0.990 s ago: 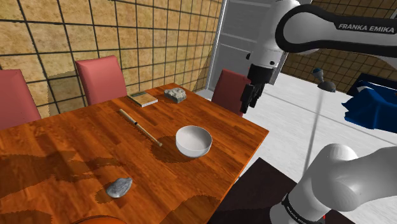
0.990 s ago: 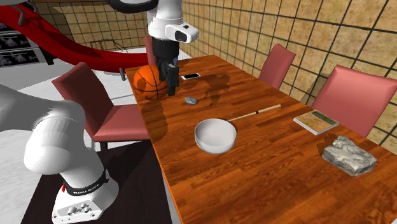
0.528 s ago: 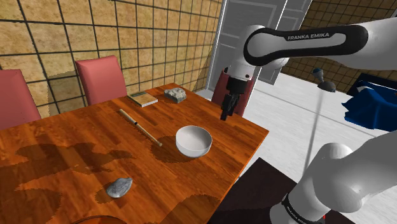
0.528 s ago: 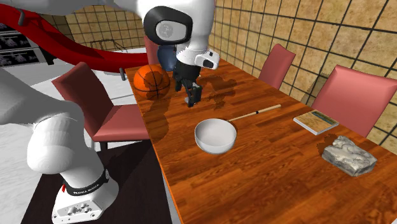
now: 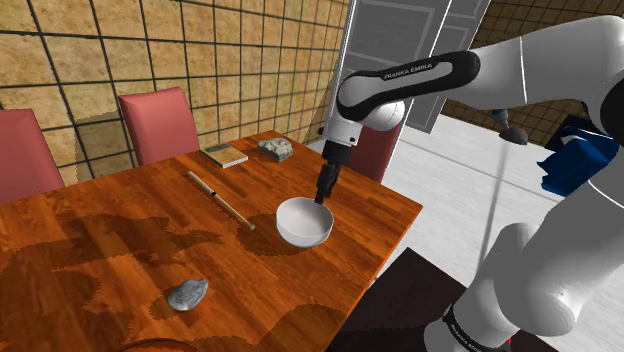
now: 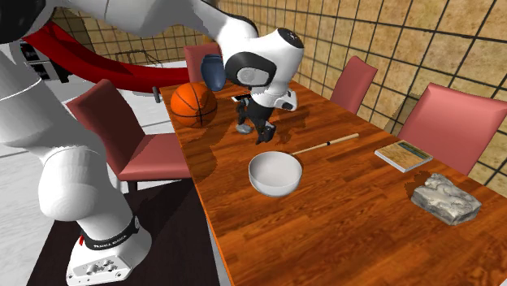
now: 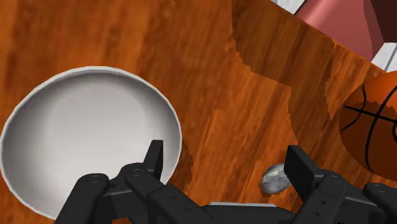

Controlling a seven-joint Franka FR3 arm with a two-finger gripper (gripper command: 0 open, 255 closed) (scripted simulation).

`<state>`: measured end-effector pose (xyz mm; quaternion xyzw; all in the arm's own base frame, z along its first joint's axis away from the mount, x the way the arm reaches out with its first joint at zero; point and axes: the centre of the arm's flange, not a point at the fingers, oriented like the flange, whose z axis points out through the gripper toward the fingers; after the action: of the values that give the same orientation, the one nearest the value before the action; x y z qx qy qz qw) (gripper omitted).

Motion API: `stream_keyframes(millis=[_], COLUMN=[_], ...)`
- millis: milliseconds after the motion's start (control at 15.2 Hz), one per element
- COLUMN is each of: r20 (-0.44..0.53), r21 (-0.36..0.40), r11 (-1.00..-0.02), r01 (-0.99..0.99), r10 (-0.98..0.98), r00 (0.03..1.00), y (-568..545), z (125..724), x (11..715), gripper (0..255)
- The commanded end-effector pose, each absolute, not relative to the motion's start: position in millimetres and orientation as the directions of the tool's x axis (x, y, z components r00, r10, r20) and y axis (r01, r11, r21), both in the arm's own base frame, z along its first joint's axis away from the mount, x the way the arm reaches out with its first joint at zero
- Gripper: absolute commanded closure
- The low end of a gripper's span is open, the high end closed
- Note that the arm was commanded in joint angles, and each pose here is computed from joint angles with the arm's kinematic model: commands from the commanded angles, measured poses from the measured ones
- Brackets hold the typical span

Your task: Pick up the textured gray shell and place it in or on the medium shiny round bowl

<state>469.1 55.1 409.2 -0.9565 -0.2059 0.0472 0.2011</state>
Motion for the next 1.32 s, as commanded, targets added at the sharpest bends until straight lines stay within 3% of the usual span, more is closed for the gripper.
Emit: stream_keyframes(millis=[0, 1254], r20=[0.008, 0.206], r21=[-0.441, -0.700], r11=[-0.800, -0.373], r01=[0.407, 0.609], r10=[0.450, 0.711], r00=[0.893, 0.673], y=[64.0, 227.5], z=[388.3, 231.9], x=[486.1, 613.1], gripper=[0, 0])
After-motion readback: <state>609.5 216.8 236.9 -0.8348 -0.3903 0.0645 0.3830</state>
